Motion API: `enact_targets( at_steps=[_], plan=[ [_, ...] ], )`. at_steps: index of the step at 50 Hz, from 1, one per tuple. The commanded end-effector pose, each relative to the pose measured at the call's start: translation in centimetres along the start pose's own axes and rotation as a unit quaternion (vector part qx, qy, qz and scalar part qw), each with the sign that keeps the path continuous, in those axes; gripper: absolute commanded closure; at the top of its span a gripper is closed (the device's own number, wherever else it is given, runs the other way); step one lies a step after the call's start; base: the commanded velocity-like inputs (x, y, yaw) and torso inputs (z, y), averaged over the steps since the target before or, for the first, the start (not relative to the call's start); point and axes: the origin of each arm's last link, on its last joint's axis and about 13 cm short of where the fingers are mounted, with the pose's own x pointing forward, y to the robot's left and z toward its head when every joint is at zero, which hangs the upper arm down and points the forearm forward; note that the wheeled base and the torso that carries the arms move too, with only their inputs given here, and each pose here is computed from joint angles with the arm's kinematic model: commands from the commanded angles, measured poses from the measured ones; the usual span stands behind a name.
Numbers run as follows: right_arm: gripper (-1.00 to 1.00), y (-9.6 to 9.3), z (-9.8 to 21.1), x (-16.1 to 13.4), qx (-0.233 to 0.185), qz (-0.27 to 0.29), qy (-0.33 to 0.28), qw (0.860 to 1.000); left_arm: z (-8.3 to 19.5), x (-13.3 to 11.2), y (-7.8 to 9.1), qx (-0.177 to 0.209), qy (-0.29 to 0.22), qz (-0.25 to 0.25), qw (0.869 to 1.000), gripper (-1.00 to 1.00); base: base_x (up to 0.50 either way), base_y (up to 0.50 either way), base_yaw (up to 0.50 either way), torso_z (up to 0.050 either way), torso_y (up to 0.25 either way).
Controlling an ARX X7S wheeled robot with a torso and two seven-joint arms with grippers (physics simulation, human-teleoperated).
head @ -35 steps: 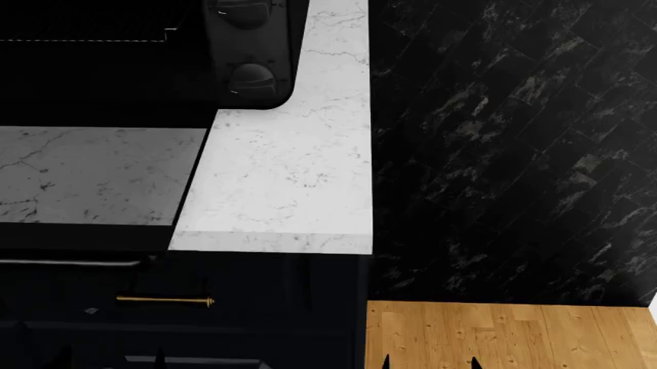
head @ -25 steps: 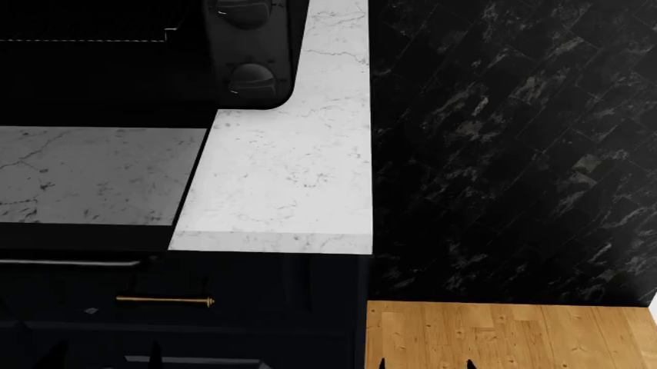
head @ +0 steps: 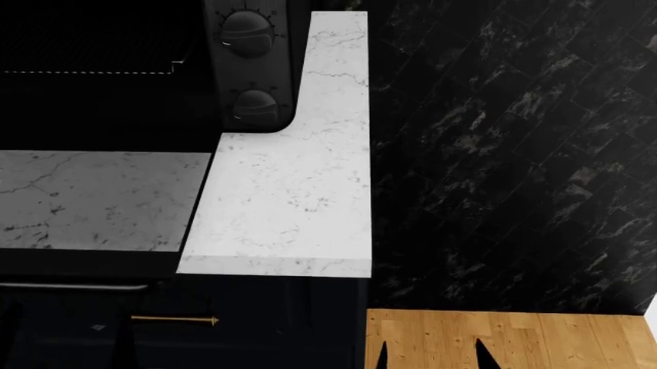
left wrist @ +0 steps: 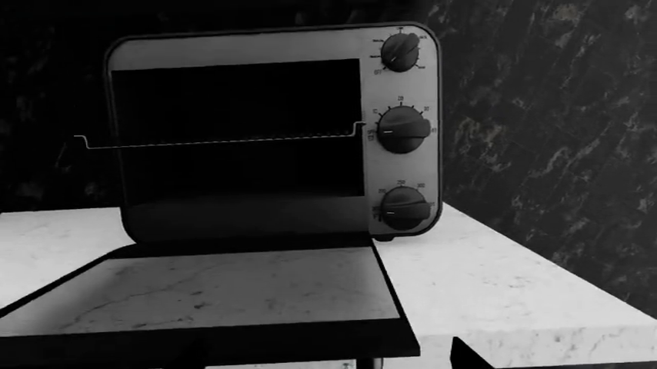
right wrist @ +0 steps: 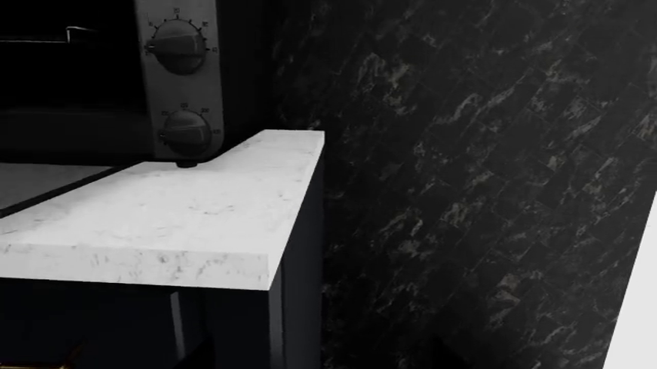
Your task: Fully slide the toaster oven rack0 out.
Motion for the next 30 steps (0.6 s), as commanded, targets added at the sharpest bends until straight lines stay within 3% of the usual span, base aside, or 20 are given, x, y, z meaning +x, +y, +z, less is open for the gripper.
enact_targets(
  at_steps=[1, 8, 12, 21, 23, 25, 30],
  plan=[
    [-1.00, -1.2, 4.2, -0.6, -0.034, -0.004, -0.024, 0.999, 5.4, -0.7, 0.7, 0.029, -0.062, -0.002, 0.998, -1.00, 0.00, 0.00, 0.00, 0.048, 0.068],
    [-1.00, -2.0, 7.4, -1.2, -0.074, -0.004, -0.055, 0.996, 8.9, -1.2, 0.9, 0.041, -0.093, -0.015, 0.995, -1.00, 0.00, 0.00, 0.00, 0.048, 0.071],
    [-1.00, -2.1, 8.8, -1.7, -0.057, 0.016, -0.063, 0.996, 10.1, -1.2, 0.9, 0.047, -0.100, -0.023, 0.994, -1.00, 0.00, 0.00, 0.00, 0.048, 0.070],
    [-1.00, -3.2, 12.9, -2.3, -0.110, 0.005, -0.106, 0.988, 12.8, -0.8, 1.6, 0.076, -0.134, -0.035, 0.987, -1.00, 0.00, 0.00, 0.00, 0.048, 0.071],
    [-1.00, -3.3, 13.4, -2.3, -0.113, 0.006, -0.109, 0.988, 13.8, -0.9, 1.7, 0.084, -0.138, -0.063, 0.985, -1.00, 0.00, 0.00, 0.00, 0.048, 0.071],
    [-1.00, -3.5, 13.9, -2.1, -0.125, 0.005, -0.116, 0.985, 14.8, -1.1, 1.8, 0.081, -0.145, -0.038, 0.985, -1.00, 0.00, 0.00, 0.00, 0.048, 0.070],
    [-1.00, -3.8, 15.8, -2.7, -0.125, 0.008, -0.130, 0.984, 16.5, -1.3, 2.0, 0.087, -0.163, -0.039, 0.982, -1.00, 0.00, 0.00, 0.00, 0.048, 0.071]
  ],
)
